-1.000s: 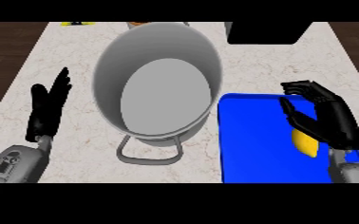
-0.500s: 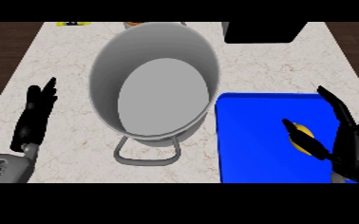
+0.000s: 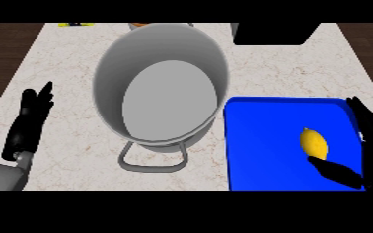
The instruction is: Pick the lemon from the tray and place it in the pot
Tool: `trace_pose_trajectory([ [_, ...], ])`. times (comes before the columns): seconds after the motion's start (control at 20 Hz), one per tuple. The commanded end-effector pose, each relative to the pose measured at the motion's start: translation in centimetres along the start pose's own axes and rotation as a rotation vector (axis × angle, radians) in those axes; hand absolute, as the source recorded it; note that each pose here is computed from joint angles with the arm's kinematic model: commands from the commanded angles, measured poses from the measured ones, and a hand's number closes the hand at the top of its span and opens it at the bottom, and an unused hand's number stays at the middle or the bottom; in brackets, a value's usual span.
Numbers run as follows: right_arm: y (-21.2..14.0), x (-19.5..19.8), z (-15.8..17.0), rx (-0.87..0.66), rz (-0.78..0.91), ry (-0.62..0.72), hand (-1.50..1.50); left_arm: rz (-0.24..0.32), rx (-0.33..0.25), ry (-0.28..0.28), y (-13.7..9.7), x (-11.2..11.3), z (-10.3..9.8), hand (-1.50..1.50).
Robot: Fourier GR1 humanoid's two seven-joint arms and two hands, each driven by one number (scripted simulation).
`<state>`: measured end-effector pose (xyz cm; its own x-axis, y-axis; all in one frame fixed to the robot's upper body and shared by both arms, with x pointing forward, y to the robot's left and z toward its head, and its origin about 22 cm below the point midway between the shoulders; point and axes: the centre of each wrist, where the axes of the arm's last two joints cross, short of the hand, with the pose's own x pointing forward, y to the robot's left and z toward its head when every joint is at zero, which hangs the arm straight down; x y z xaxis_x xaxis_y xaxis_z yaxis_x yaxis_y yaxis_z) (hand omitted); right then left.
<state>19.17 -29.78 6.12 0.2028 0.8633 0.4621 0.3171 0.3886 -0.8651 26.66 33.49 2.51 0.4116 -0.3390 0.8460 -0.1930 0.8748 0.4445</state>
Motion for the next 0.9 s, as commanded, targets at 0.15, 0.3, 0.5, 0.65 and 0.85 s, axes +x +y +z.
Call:
trace_pose_trajectory([
  [0.15, -2.9, 3.6, 1.2, 0.278, 0.261, 0.166, -1.50, -0.009, -0.009, -0.004, -1.7, 0.2, 0.3, 0.00],
  [0.3, -2.9, 5.8, 0.8, 0.425, 0.305, 0.239, -1.50, 0.004, -0.022, -0.014, -1.1, 1.7, 0.2, 0.00],
  [0.5, -4.2, 8.3, -0.2, 0.526, 0.326, 0.270, -1.50, 0.006, -0.021, -0.010, -0.6, 0.2, 0.8, 0.00],
  [0.65, -2.6, 8.9, -0.7, 0.518, 0.325, 0.327, -1.50, -0.008, -0.010, -0.004, -0.1, -0.9, 1.1, 0.00],
  [0.85, -2.0, 6.5, 0.1, 0.530, 0.335, 0.372, -1.50, 0.005, 0.007, 0.015, -0.7, -0.5, 0.3, 0.00],
])
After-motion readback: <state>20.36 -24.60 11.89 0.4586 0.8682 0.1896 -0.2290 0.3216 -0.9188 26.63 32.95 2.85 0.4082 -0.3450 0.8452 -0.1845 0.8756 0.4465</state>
